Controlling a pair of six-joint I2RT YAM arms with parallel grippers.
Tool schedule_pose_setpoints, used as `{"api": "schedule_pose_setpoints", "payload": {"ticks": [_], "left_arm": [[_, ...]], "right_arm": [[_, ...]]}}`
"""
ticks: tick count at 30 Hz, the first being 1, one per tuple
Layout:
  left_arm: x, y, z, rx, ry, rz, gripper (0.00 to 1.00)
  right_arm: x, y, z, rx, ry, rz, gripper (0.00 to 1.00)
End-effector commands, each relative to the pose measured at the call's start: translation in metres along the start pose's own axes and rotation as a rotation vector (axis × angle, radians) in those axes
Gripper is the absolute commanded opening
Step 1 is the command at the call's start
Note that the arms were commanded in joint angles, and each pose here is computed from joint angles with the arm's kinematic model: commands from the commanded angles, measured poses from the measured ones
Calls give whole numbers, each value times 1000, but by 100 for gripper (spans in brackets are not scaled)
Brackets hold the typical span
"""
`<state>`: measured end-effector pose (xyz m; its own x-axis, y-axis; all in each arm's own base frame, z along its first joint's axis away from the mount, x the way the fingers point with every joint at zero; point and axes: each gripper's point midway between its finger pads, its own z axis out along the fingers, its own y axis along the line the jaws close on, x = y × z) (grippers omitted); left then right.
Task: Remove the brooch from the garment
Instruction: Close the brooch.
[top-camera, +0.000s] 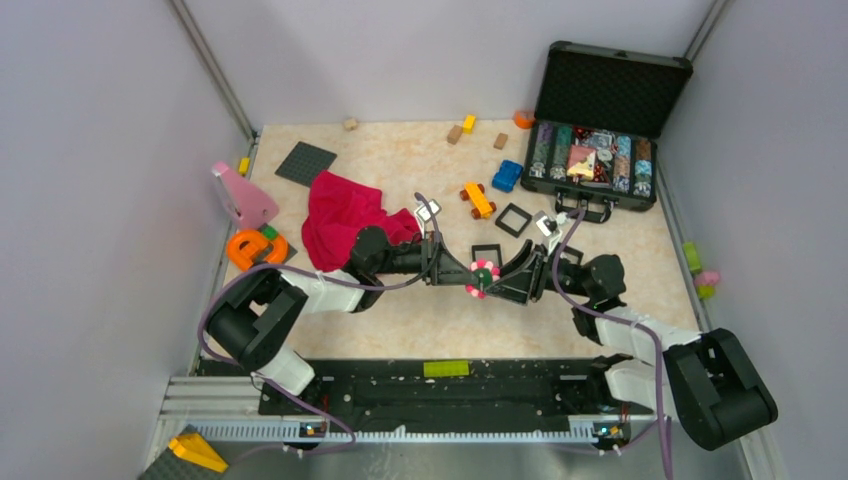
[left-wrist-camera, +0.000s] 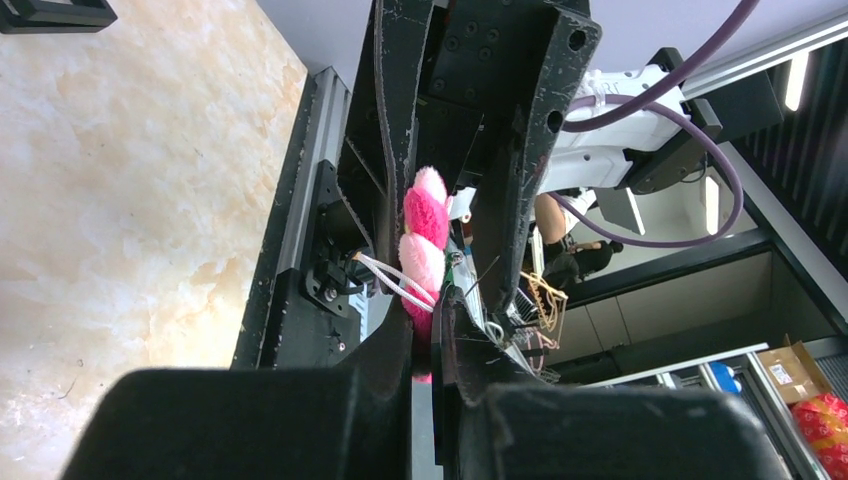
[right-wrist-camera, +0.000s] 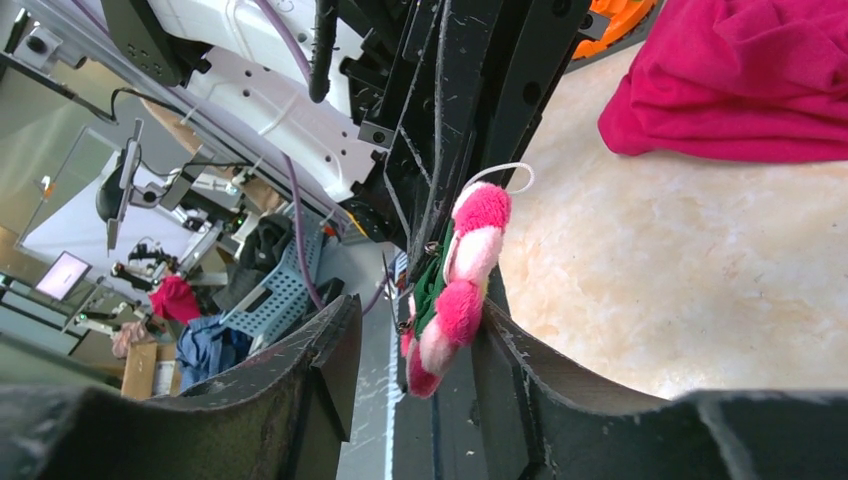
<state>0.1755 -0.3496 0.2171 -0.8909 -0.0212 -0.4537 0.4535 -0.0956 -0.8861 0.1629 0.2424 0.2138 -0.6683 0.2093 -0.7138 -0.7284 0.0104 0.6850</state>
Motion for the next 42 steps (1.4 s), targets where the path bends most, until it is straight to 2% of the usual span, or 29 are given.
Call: {"api": "schedule_pose_setpoints", "payload": {"ticks": [1,19,21,24,26,30,37,42], "left_arm": [[-8,-19,3,65,-2,77,0],[0,-20,11,72,41,84,0],[0,-20,11,67,41,86,0],[-1,-19,11,54,37,92,0],[0,-19,11,52,38,92,0],[0,-20,11,55,42,94,0],[1,-19,11,51,44,94,0],[1,-21,11,55,45,105,0]], "right_arm": [[-14,9,2,-35,-28,-83,44],[-14,9,4,-41,-24,-72,32],[-15,8,4,-37,-24,-71,34],[-14,9,3,-39,-24,-72,45],[-14,10,3,-37,-24,-71,46],[-16,9,4,-28,-26,-71,39],[-15,7,4,-21,-23,-62,38],[-15,5,4,-12,-20,-53,32]]}}
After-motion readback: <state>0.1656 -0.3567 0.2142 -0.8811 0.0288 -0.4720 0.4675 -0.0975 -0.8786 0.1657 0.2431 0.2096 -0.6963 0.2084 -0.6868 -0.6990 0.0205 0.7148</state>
